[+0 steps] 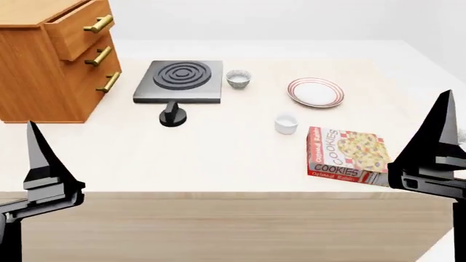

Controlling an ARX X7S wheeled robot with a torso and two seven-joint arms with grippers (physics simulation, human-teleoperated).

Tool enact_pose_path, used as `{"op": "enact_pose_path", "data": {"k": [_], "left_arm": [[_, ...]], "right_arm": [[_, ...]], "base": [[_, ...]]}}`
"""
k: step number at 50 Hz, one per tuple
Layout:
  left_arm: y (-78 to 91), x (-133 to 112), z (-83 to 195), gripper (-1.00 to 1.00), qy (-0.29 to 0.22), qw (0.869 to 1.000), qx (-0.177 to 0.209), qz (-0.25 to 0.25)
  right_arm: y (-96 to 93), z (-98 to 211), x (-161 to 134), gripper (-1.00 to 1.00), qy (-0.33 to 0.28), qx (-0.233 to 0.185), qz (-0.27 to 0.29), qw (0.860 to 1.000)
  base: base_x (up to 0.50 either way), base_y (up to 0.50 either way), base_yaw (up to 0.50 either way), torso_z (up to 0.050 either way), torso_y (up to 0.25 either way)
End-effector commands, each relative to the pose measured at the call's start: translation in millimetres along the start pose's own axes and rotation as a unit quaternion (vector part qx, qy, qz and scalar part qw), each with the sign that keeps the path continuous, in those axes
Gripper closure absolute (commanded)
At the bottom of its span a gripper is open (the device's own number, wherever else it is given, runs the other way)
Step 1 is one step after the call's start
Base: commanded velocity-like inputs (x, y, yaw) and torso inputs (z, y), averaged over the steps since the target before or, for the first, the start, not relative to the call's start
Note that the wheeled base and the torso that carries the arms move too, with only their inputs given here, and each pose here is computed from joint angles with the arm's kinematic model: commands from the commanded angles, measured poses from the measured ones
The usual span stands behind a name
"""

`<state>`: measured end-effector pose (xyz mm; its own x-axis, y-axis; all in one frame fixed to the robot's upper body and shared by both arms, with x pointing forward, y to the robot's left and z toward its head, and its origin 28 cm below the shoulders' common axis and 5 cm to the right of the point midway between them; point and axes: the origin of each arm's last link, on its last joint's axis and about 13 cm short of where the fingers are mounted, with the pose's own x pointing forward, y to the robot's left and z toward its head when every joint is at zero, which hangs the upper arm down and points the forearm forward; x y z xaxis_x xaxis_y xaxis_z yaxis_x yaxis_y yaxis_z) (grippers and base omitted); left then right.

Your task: Pick the akita bowl next to the cookies box and place it on the plate.

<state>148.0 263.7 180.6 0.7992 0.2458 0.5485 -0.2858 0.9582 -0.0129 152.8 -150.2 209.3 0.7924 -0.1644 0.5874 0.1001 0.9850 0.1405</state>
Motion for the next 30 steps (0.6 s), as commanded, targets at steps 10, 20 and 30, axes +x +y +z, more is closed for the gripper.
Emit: {"op": "enact_pose_path", "data": {"k": [10,20,30], "left_arm": [[1.5,-2.0,2.0,-1.00,-0.003,1.000,0.003,0.003],[1.0,-1.7,1.8,-1.00,-0.002,1.000,0.003,0.002],[0.7,-1.4,1.9,-1.00,-0.002,1.000,0.004,0.002]], "right_arm": [[0.3,-1.1,-0.2,-1.00,0.006,0.004,0.003,1.000],[-0.5,-2.0,0.3,-1.00,0.008,0.003,0.002,1.000],[-0.8,-2.8,0.7,-1.00,0.010,0.007,0.000,1.000]], "base": [[-0.08,-0.50,0.00,0.000,0.000],[-0.09,-0.50,0.00,0.000,0.000],[-0.09,-0.50,0.00,0.000,0.000]]}}
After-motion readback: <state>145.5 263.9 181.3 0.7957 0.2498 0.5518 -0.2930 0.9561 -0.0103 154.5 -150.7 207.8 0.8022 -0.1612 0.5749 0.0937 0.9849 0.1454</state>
